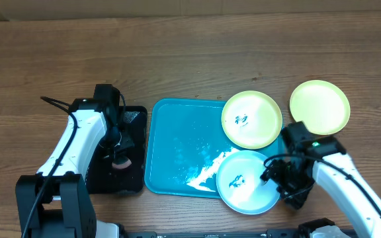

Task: Clean dirty plates on tray and stack at the side
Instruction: 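Move the right gripper to the white plate's rim and grasp it, then drag the white plate to the tray center with the right gripper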

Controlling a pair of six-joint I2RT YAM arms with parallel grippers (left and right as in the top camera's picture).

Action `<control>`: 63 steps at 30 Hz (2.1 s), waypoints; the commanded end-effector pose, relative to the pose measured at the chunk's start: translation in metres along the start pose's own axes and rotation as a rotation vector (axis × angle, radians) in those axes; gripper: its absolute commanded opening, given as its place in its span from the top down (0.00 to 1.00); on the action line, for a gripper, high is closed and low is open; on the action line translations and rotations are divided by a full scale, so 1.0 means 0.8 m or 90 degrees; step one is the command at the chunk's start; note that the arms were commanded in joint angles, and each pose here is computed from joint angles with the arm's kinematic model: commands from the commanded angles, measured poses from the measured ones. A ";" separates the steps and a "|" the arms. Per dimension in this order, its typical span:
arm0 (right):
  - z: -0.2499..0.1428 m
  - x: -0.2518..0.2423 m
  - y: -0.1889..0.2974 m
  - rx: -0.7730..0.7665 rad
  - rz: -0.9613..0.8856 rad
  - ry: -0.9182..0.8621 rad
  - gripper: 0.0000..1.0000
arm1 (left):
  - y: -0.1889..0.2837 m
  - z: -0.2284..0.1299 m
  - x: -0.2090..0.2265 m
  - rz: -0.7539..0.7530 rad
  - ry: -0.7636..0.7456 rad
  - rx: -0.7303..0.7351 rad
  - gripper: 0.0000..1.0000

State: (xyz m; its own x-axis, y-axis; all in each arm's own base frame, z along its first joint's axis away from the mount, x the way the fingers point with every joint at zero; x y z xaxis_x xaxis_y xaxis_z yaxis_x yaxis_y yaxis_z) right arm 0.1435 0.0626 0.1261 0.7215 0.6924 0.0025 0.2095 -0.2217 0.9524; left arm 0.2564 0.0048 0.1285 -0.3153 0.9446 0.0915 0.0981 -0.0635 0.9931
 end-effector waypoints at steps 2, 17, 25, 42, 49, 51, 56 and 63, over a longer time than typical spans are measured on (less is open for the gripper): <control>-0.013 0.000 -0.019 0.035 0.009 0.002 0.25 | 0.005 -0.001 0.001 -0.006 -0.007 -0.008 0.96; -0.010 -0.009 -0.055 0.034 -0.006 -0.017 0.63 | 0.005 -0.002 0.002 -0.005 -0.007 -0.003 0.96; -0.009 -0.010 -0.055 0.028 -0.010 0.001 0.96 | 0.005 -0.002 0.002 -0.005 -0.007 -0.004 0.96; -0.045 0.072 -0.037 -0.036 0.097 0.281 0.96 | 0.005 0.001 0.001 -0.008 -0.007 -0.012 0.96; -0.029 0.142 -0.039 -0.055 0.100 0.372 0.96 | 0.005 0.001 0.001 -0.008 -0.006 -0.014 0.96; -0.022 0.160 -0.039 -0.065 0.079 0.379 0.96 | 0.005 0.001 0.001 -0.008 -0.006 -0.014 0.96; -0.008 0.195 -0.041 -0.090 0.042 0.414 0.96 | 0.005 0.002 0.000 -0.010 -0.006 -0.016 0.96; -0.002 0.201 -0.061 -0.076 0.014 0.431 0.96 | 0.007 0.006 -0.002 -0.018 -0.013 -0.028 0.96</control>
State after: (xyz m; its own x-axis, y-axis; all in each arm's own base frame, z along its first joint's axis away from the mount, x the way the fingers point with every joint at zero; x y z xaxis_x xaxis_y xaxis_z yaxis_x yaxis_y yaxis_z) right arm 0.2462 0.1843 0.0845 0.1885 0.9620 0.1976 0.1033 -0.2196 0.9701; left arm 0.2604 0.0047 0.1282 -0.3142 0.9457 0.0833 0.0742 -0.0630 0.9952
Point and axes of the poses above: each gripper's point midway between its finger pads, its own y axis back along the fingers, its own x axis along the line the jaws close on, z = x × y, the point moved 8 cm from there along y, back along the fingers, and after that the axes turned 6 degrees about -y, right-handed, at the moved point
